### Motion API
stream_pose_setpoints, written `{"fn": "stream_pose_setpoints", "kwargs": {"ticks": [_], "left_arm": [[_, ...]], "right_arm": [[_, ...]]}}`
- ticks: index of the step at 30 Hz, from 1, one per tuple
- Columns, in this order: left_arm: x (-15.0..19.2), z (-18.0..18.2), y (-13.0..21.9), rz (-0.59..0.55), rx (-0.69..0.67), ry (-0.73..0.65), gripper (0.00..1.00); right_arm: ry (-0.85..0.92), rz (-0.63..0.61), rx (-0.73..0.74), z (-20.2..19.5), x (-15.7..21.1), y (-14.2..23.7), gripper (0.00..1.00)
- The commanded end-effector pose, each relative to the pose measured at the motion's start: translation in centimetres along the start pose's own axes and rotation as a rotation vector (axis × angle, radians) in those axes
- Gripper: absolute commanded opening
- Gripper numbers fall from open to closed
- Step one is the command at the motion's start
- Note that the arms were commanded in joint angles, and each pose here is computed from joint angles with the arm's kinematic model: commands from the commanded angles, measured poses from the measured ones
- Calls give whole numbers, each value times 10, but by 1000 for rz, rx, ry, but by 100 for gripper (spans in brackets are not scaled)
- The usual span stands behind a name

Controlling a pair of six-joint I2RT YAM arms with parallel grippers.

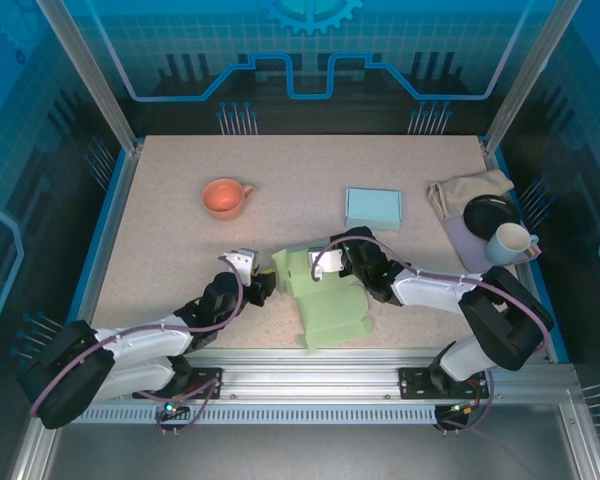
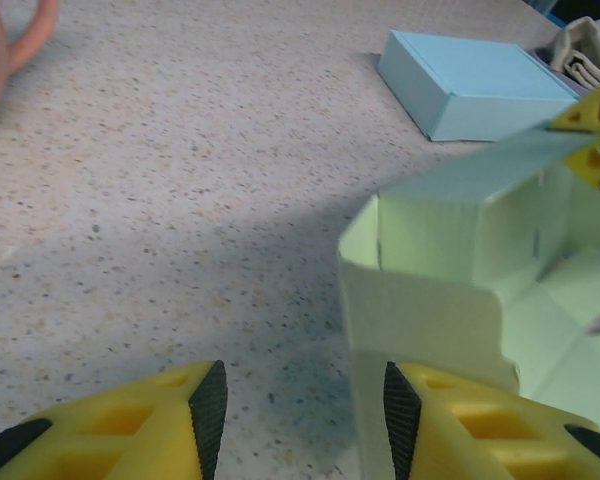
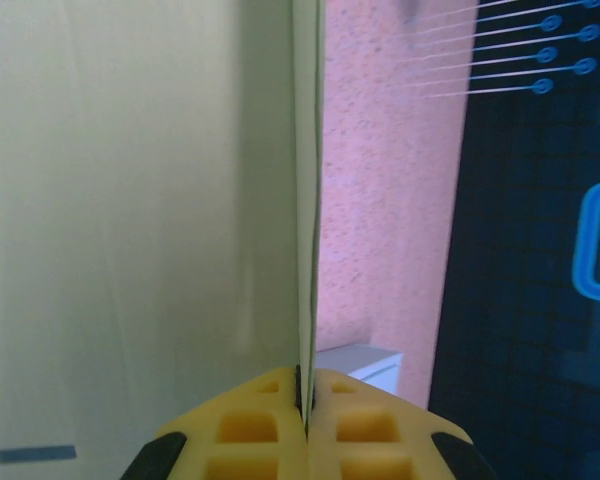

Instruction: Fold the paper box

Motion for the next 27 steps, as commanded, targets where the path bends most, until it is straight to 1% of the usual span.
{"fn": "stream_pose_setpoints", "kwargs": {"ticks": [1,6,16,27], "left_arm": [[1,-8,3,-3,68,23,49],[2,-5,0,1,44,6,49],[5,-19,-12,36,115,6,49],[-1,-20,-13,28,113,9,49]], "right_arm": [[-4,-43,117,-21,-9,9,0],[-12,-70,112,-21,-11,14,0],[-18,-71,77,-11,-8,10,0],[-15,-73,64,-7,-9,8,0]]}}
Point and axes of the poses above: each hand's point on the last joint's axis, 136 mm out from that joint toward the fingers, its own y axis back along the fingers, its own z axis along the line the jaws close on, x = y × z, the point moved 3 cm from there along y, back along the fingers, and after that the axes turned 10 degrees about -y, right-handed, at the moved point
